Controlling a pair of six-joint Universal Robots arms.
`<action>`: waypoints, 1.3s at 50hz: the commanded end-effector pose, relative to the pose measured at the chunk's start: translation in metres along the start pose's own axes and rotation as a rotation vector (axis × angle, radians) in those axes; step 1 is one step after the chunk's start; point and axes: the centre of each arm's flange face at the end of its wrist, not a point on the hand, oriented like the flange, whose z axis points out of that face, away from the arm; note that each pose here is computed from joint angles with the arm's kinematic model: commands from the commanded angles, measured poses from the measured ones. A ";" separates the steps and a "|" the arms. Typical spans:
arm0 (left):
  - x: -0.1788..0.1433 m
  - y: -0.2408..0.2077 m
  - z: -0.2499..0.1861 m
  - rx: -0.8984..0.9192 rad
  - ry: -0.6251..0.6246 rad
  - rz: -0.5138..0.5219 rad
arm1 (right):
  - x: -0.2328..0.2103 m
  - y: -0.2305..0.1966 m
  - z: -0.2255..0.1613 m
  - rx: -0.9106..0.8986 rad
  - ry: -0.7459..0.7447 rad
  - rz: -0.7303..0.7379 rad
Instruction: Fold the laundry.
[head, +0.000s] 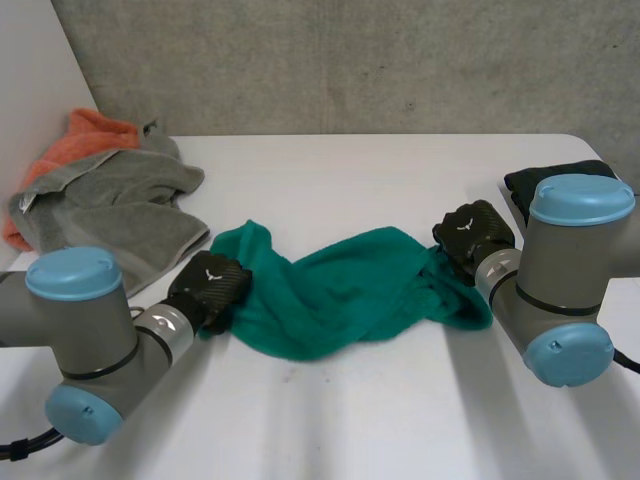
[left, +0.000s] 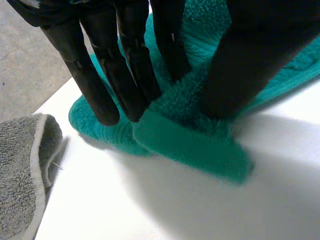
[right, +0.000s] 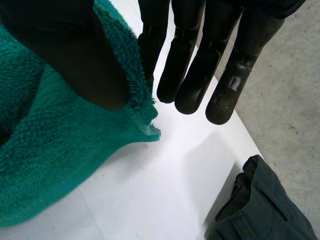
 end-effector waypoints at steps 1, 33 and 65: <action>-0.003 -0.011 -0.003 0.018 -0.039 0.014 | 0.002 0.001 0.000 -0.007 0.005 0.001; -0.054 -0.071 -0.053 0.036 -0.231 -0.017 | 0.057 -0.005 -0.046 -0.096 -0.174 0.362; -0.053 -0.079 -0.062 0.031 -0.220 -0.016 | 0.046 0.003 0.023 -0.204 -0.395 0.657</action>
